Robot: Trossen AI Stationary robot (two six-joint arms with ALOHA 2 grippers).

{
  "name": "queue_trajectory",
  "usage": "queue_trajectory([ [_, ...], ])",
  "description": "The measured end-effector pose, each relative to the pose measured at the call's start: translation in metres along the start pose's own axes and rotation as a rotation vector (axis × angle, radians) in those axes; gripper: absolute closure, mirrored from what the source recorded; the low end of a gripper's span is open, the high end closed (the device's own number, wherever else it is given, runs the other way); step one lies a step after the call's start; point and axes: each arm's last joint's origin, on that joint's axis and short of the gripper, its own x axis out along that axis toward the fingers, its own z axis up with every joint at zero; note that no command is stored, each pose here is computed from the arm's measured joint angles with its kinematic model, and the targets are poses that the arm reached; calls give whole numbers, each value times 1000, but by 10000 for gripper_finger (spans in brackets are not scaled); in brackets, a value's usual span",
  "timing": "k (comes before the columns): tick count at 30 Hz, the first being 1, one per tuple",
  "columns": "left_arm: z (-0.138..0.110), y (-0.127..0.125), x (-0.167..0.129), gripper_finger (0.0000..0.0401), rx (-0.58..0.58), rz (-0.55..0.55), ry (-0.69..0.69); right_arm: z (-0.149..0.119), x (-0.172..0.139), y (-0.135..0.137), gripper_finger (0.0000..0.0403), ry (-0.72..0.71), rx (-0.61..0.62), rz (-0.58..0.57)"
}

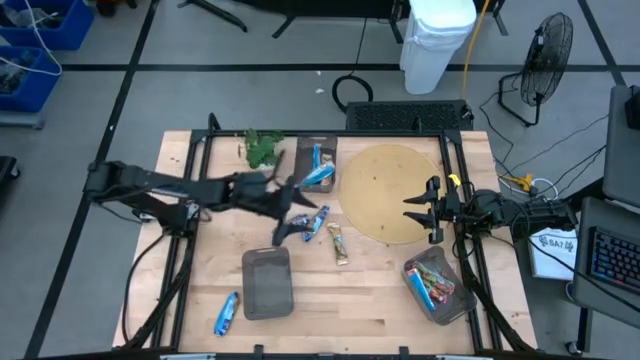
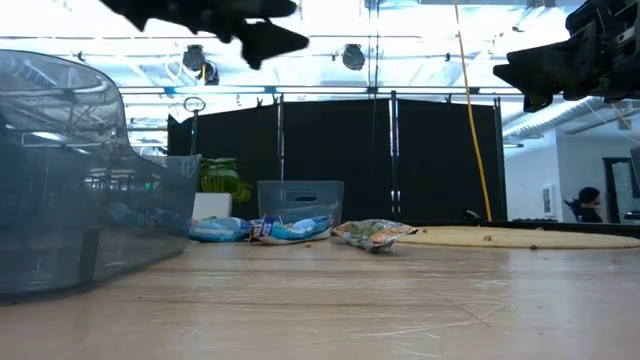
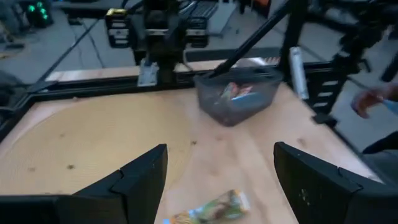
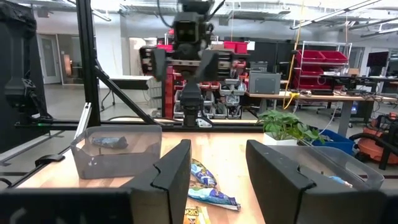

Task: Pick and place Granola Bars by type
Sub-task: Put the yellow granola bar into the top black bin

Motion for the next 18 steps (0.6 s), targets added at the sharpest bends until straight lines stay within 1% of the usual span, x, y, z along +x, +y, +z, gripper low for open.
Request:
queue_trajectory([
  [3, -10, -11, -14, 105, -5, 3, -37, 0, 0, 0, 258, 0, 0, 0],
  [8, -24, -20, -37, 105, -9, 54, -56, 0, 0, 0, 257, 0, 0, 0],
  [14, -39, -25, -66, 105, -7, 114, -108, 0, 0, 0, 260, 0, 0, 0],
  [18, -53, -25, -79, 105, -28, 159, -128, 0, 0, 0, 260, 1, 0, 0],
])
